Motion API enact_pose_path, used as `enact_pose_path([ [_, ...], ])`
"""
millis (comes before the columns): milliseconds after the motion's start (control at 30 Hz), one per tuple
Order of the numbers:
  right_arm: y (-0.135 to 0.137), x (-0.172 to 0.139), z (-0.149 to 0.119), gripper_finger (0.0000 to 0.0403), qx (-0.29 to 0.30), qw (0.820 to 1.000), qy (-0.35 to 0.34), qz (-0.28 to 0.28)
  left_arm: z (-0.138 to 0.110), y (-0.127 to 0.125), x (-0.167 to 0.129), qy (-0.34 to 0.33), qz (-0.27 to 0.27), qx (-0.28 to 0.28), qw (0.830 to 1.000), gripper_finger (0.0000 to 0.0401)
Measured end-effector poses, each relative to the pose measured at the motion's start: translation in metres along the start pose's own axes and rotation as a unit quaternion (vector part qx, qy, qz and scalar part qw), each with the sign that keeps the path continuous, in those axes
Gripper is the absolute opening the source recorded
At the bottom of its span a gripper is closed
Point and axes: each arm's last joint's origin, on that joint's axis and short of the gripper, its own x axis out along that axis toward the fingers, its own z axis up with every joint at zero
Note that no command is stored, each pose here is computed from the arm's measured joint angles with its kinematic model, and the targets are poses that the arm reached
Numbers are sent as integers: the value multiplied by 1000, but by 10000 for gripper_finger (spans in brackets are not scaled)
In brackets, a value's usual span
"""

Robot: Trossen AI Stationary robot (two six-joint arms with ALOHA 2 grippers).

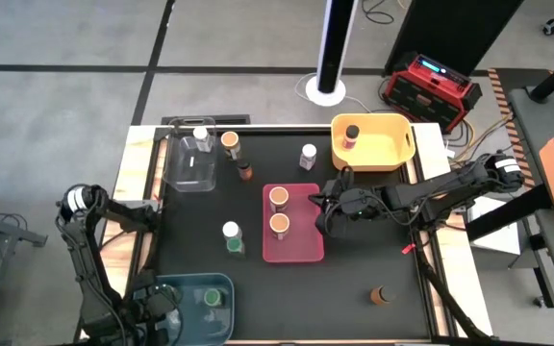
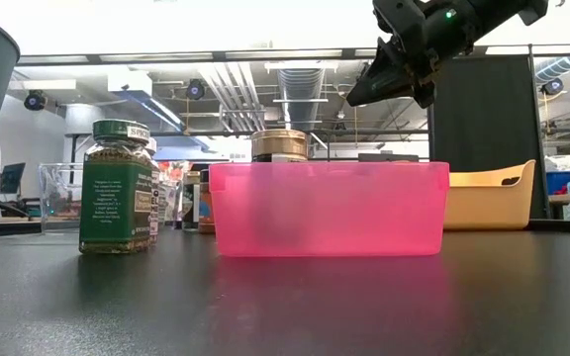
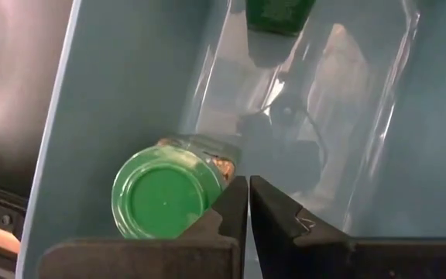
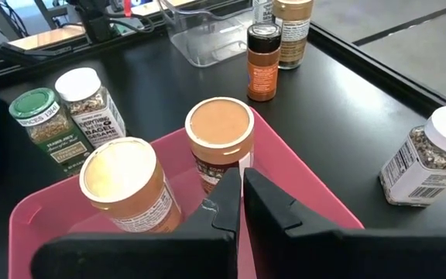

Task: Sort spices by type
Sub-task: Put the top green seasoning bottle into the blue bin

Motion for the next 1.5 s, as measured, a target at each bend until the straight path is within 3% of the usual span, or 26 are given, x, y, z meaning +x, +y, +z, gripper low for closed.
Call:
enact_pose_path([
  [300, 0, 0, 0, 9, 2, 1000, 0, 0, 4, -2, -15, 3, -24, 5, 1000, 1],
  [567, 0, 0, 0, 9, 3, 1000, 0, 0, 31, -10, -41, -133, -51, 43, 989, 1],
  [867, 0, 0, 0, 9, 3, 1000, 0, 0, 60, -18, -27, -172, -62, 98, 978, 0],
  [1233, 0, 0, 0, 9, 4, 1000, 0, 0, 61, -30, -5, -189, -81, 131, 970, 0],
  [1500, 0, 0, 0, 9, 9, 1000, 0, 1, 64, -39, 16, -181, -54, 155, 970, 0],
])
